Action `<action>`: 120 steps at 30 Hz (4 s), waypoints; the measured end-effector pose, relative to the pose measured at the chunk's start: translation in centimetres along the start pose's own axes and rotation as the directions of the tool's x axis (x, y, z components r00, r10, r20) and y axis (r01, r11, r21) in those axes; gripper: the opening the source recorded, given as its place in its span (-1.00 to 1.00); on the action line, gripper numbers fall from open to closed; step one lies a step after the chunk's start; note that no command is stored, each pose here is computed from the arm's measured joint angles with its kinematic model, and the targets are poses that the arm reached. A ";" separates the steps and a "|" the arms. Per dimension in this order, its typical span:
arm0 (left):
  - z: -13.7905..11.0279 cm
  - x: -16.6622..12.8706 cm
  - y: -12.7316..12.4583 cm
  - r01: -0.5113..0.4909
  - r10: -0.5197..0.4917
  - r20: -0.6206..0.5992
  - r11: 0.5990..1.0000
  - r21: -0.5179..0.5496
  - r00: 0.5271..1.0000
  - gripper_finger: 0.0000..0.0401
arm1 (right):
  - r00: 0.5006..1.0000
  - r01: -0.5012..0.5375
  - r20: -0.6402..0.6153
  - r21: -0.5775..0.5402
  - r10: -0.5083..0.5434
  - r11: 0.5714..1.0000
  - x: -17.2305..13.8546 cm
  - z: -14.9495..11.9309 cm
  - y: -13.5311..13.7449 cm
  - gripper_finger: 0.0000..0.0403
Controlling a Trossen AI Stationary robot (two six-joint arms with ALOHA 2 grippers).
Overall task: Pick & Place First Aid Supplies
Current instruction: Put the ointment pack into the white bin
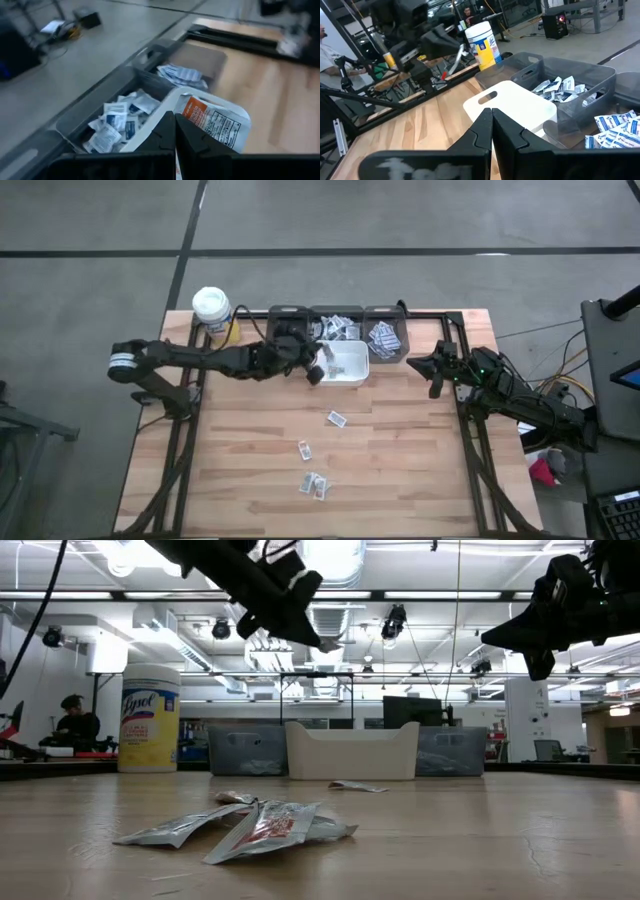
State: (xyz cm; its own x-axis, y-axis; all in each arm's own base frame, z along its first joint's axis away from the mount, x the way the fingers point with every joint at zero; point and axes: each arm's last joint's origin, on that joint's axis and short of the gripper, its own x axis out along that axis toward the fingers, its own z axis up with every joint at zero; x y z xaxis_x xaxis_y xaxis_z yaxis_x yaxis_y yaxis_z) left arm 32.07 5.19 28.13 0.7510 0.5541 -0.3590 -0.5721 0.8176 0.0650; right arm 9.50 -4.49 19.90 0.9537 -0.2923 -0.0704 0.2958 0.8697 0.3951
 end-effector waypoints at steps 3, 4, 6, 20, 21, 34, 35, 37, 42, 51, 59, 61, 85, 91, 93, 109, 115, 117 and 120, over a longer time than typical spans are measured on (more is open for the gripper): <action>0.3 1.3 0.4 -0.039 0.037 -0.034 0.997 -0.069 0.999 -1.00 | 1.000 0.016 0.007 0.000 -0.016 1.000 0.0 0.0 0.0 -0.96; 0.4 1.8 0.3 -0.050 0.045 -0.055 0.996 -0.080 0.997 -1.00 | 1.000 0.017 0.009 0.000 -0.017 1.000 0.0 0.0 0.0 -0.96; 0.5 3.0 -0.1 -0.070 0.061 -0.123 0.995 -0.076 0.990 -1.00 | 1.000 0.016 0.009 0.000 -0.016 1.000 0.0 0.0 0.0 -0.96; 2.3 12.1 -4.1 -0.307 0.209 -0.402 0.931 -0.199 0.892 -1.00 | 1.000 0.016 0.008 -0.001 -0.016 1.000 0.0 0.0 0.0 -0.96; 2.1 12.5 -4.3 -0.327 0.216 -0.424 0.922 -0.209 0.880 -1.00 | 1.000 0.016 0.008 -0.002 -0.016 1.000 0.0 0.0 0.0 -0.96; -1.1 13.0 -4.4 -0.552 0.336 -0.587 0.799 -0.237 0.737 -1.00 | 1.000 0.015 0.007 -0.012 -0.015 1.000 0.0 0.0 0.0 -0.96; -1.2 13.1 -4.4 -0.557 0.336 -0.591 0.795 -0.240 0.734 -1.00 | 1.000 0.015 0.007 -0.012 -0.015 1.000 0.0 0.0 0.0 -0.96; -1.7 13.2 -4.5 -0.559 0.324 -0.598 0.789 -0.256 0.733 -1.00 | 1.000 0.014 0.007 -0.012 -0.014 1.000 0.0 0.0 0.0 -0.96; -3.1 13.4 -4.5 -0.573 0.309 -0.629 0.774 -0.270 0.713 -1.00 | 1.000 0.014 0.007 -0.012 -0.014 1.000 0.0 0.0 0.0 -0.96; -4.2 13.8 -4.6 -0.549 0.254 -0.649 0.780 -0.301 0.717 -0.94 | 1.000 0.014 0.006 -0.011 -0.014 1.000 0.0 0.0 0.0 -0.96; -3.2 13.6 -4.6 -0.518 0.225 -0.637 0.794 -0.320 0.737 -0.67 | 1.000 0.014 0.006 -0.011 -0.014 1.000 0.0 0.0 0.0 -0.96; -1.6 12.9 -4.8 -0.472 0.198 -0.608 0.817 -0.331 0.769 -0.63 | 1.000 0.015 0.006 -0.011 -0.014 1.000 0.0 0.0 0.0 -0.96; -2.6 7.3 -13.2 -0.092 -0.122 -0.646 0.953 -0.287 0.754 -0.60 | 1.000 0.015 0.006 -0.011 -0.014 1.000 0.0 0.0 0.0 -0.96; -4.1 7.3 -13.3 -0.141 -0.159 -0.692 0.924 -0.355 0.704 -0.60 | 1.000 0.015 0.006 -0.011 -0.014 1.000 0.0 0.0 0.0 -0.96; -4.5 7.3 -13.2 -0.148 -0.156 -0.701 0.924 -0.354 0.696 -0.60 | 1.000 0.015 0.006 -0.010 -0.014 1.000 0.0 0.0 0.0 -0.96; -5.2 7.3 -13.2 -0.174 -0.173 -0.727 0.911 -0.375 0.664 -0.60 | 1.000 0.014 0.006 -0.008 -0.014 1.000 0.0 0.0 0.0 -0.96; -6.0 7.3 -13.0 -0.188 -0.163 -0.745 0.912 -0.364 0.647 -0.60 | 1.000 0.014 0.006 -0.008 -0.014 1.000 0.0 0.0 0.0 -0.96; -6.6 7.4 -12.9 -0.190 -0.172 -0.745 0.908 -0.373 0.644 -0.60 | 1.000 0.014 0.006 -0.008 -0.014 1.000 0.0 0.0 0.0 -0.96; -7.3 7.7 -12.9 -0.193 -0.182 -0.733 0.898 -0.395 0.655 -0.60 | 1.000 0.014 0.006 -0.008 -0.014 1.000 0.0 0.0 0.0 -0.96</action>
State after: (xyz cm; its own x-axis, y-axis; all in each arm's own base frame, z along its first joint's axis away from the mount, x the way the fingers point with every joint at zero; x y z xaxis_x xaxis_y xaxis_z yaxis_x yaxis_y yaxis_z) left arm 42.86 -2.23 17.72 0.3547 0.0997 -0.9296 -0.7888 0.5657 -0.2403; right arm 9.49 -4.54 19.90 0.9490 -0.3073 -0.0707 0.3100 0.8684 0.3870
